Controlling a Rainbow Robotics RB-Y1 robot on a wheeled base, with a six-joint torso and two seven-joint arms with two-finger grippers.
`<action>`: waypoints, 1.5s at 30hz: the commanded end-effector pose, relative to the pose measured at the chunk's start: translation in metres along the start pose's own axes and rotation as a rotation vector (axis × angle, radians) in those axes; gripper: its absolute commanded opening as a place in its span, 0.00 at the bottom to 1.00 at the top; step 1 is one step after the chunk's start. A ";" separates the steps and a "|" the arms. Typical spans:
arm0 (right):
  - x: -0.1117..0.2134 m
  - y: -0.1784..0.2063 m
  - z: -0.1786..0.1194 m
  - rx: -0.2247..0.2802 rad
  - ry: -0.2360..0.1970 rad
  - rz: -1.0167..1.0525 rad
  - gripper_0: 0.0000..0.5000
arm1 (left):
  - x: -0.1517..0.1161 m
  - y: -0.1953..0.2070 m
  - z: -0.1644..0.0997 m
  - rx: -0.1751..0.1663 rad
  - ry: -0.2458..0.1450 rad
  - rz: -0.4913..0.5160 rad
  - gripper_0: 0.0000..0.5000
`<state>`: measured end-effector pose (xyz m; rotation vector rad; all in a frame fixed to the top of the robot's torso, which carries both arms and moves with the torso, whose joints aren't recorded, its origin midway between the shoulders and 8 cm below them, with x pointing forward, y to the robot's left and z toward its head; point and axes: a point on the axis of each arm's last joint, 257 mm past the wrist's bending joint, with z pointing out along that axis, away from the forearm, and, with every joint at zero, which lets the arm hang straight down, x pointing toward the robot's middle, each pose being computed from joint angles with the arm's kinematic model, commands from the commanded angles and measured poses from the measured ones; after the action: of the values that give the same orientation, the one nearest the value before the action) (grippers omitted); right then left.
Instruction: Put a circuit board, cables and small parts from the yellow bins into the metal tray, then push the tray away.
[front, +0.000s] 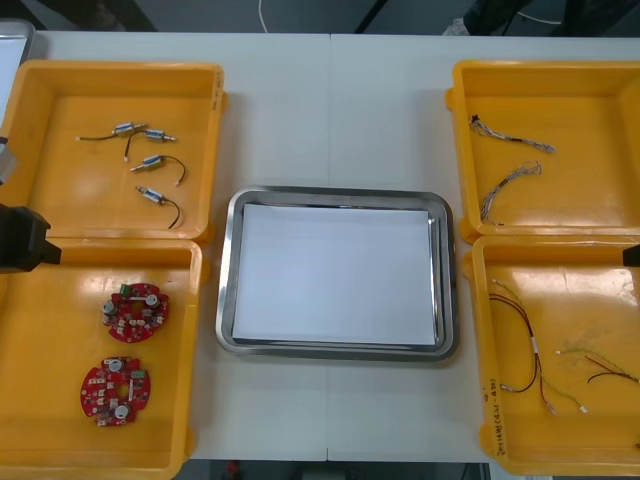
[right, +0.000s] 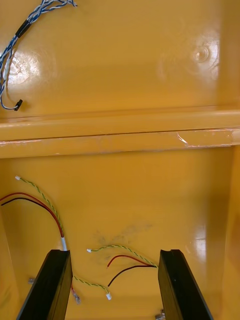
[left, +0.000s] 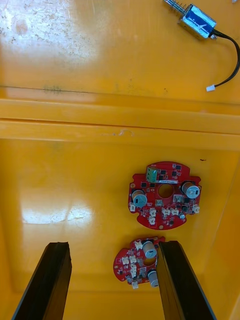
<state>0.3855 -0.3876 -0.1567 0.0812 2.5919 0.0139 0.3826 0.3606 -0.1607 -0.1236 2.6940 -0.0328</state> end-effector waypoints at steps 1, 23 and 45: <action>0.004 -0.004 -0.001 0.010 0.005 0.039 1.00 | -0.003 0.015 -0.014 -0.043 -0.022 0.079 1.00; 0.004 -0.004 -0.001 0.010 0.005 0.039 1.00 | -0.003 0.015 -0.014 -0.043 -0.022 0.079 1.00; 0.020 -0.003 0.009 -0.007 0.042 0.065 1.00 | 0.012 0.009 0.001 -0.017 0.026 0.063 1.00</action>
<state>0.3825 -0.3882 -0.1623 0.0901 2.6051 0.0201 0.3765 0.3632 -0.1686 -0.1341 2.7143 -0.0304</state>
